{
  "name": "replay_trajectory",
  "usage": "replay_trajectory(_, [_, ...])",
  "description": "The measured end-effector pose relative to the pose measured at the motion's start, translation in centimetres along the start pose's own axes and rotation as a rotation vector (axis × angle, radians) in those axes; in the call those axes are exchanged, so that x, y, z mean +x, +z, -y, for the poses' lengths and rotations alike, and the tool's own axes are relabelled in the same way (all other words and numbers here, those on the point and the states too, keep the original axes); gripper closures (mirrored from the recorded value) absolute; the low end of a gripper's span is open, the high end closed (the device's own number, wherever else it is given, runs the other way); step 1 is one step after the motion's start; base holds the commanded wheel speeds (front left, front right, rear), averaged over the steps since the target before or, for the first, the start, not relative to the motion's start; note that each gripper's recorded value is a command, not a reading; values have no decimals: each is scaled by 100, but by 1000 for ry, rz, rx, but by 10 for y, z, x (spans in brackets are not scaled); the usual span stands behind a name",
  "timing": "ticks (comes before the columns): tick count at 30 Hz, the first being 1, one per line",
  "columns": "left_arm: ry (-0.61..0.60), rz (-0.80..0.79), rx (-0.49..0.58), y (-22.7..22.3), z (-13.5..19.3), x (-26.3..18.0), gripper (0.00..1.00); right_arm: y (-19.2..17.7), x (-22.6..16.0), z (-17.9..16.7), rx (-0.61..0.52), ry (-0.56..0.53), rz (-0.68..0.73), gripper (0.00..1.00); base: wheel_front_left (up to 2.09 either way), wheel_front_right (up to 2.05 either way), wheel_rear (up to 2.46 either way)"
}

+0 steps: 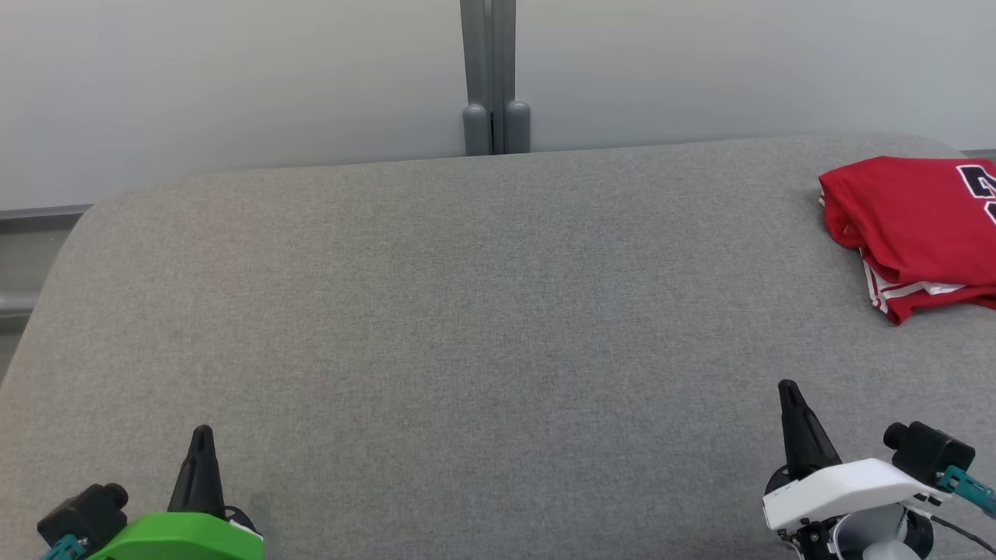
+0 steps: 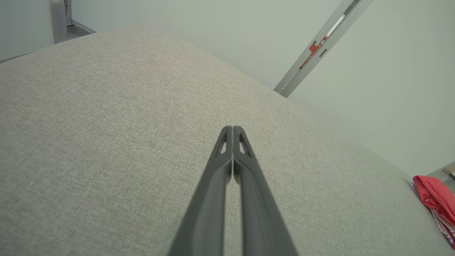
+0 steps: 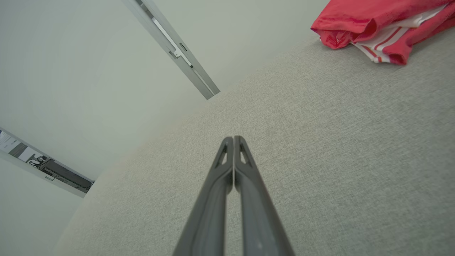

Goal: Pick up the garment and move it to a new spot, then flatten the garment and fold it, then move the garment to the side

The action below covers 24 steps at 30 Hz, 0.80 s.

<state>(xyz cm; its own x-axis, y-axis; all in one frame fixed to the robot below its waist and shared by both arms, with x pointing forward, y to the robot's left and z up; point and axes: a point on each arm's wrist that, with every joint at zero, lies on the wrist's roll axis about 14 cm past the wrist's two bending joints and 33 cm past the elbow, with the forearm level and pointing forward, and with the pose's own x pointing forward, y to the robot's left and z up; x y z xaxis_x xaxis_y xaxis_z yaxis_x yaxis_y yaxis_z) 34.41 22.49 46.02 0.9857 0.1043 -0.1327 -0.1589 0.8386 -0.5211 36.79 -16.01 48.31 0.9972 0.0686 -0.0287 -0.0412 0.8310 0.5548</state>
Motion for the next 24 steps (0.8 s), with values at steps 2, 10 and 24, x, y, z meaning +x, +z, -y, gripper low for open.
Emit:
replay_trajectory(2, [2, -1, -34, 1, 0, 1, 100, 1, 1, 1, 28, -4, 3, 100, 0, 0, 0])
replay_trajectory(10, [2, -9, -145, 2, 3, 4, 100, 5, 3, 5, 140, -25, 5, 100, 0, 0, 0])
replay_trajectory(24, [-10, -15, -332, 5, 10, 11, 100, 10, 6, 11, 318, -47, 11, 100, 0, 0, 0])
